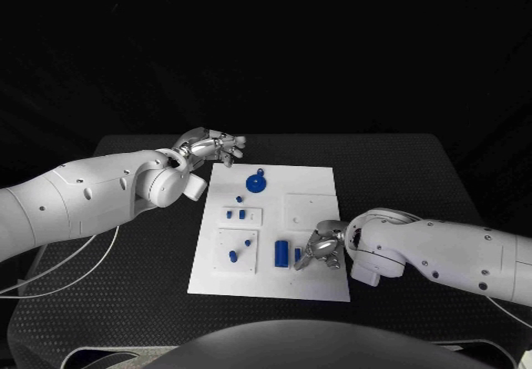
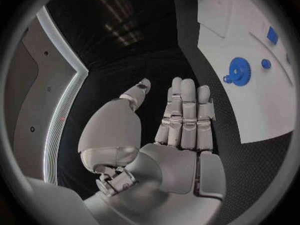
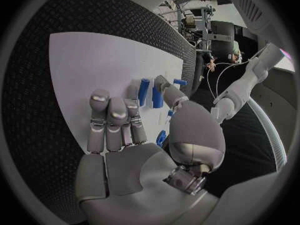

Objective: Assemble the parts on the task board

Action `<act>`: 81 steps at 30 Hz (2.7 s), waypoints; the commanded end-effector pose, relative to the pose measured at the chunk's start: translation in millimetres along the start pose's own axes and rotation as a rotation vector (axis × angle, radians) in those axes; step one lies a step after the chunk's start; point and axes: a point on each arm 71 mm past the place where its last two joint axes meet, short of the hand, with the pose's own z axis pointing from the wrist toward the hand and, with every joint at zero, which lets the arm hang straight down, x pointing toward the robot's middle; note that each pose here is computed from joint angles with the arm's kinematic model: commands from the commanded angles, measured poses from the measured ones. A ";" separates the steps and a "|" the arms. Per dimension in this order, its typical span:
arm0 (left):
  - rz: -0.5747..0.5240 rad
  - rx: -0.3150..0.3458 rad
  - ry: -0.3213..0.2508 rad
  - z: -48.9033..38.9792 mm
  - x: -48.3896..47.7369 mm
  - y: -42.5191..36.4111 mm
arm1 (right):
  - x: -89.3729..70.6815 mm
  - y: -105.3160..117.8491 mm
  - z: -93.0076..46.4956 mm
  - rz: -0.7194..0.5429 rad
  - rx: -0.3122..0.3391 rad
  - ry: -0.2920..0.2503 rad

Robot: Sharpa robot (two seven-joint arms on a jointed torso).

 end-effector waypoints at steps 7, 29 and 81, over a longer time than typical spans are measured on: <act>-0.001 0.008 0.017 0.3 2.2 -1.6 | 0.8 1.2 0.7 -0.104 -0.013 -0.011; 0.000 0.007 0.016 0.0 1.7 -1.5 | -0.7 2.5 4.7 -0.146 0.009 -0.088; -0.057 0.037 -0.149 13.4 -40.8 2.7 | -205.9 -16.4 -13.5 0.453 -0.532 -0.517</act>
